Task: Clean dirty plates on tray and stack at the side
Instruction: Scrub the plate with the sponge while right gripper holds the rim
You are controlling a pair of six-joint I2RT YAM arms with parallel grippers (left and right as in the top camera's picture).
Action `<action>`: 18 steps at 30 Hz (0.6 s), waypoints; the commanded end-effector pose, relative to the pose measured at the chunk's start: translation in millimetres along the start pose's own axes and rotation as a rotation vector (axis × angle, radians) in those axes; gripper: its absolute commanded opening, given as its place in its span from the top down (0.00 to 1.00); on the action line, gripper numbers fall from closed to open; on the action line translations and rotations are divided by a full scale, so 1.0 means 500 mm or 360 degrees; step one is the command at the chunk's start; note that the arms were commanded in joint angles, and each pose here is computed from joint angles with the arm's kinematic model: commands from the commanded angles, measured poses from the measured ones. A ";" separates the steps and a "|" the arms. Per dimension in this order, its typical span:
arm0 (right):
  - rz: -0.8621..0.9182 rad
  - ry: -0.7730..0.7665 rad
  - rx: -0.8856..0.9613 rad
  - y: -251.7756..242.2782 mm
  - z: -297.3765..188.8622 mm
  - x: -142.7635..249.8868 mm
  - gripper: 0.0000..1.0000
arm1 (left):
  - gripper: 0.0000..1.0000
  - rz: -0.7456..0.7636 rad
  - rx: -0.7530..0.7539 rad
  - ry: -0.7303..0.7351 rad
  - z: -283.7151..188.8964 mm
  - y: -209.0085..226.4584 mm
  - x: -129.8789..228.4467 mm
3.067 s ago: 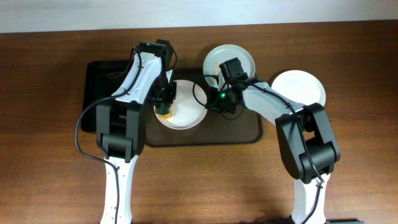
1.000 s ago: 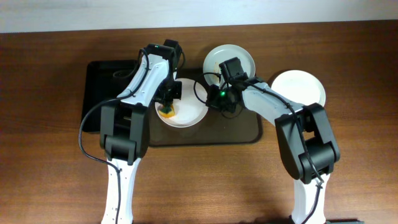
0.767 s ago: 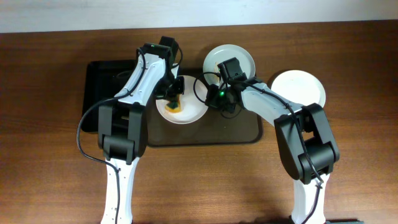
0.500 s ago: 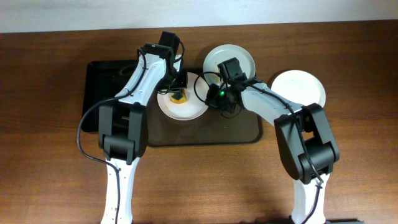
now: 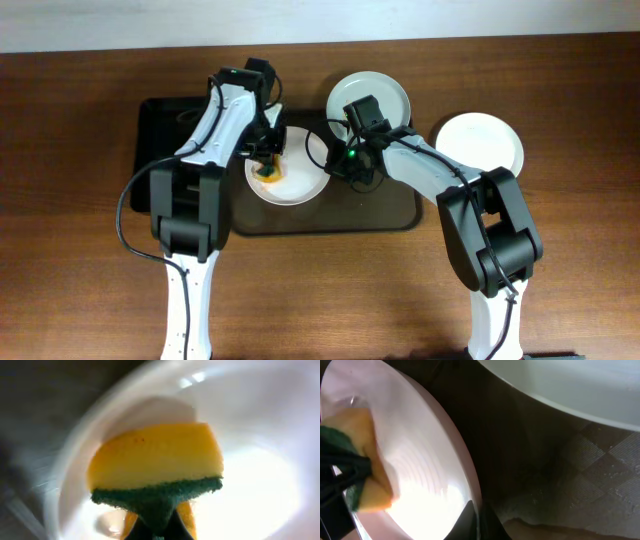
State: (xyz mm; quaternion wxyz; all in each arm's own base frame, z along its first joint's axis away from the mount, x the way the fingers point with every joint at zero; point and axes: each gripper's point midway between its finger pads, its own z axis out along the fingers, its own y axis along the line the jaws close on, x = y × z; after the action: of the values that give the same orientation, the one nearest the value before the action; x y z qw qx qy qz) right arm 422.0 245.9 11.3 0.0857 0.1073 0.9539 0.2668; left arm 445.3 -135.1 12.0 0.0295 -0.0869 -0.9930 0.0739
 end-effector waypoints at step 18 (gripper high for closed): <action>0.0004 0.0037 0.0071 -0.032 0.006 0.015 0.96 | 0.99 -0.0148 -0.0287 -0.0180 0.024 0.034 -0.054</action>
State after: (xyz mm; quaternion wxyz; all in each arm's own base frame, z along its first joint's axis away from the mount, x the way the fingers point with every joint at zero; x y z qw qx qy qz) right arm 419.7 243.6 9.8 0.0810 0.1051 0.9556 0.2630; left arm 477.8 -181.9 16.7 -0.0503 -0.0926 -0.9862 0.1276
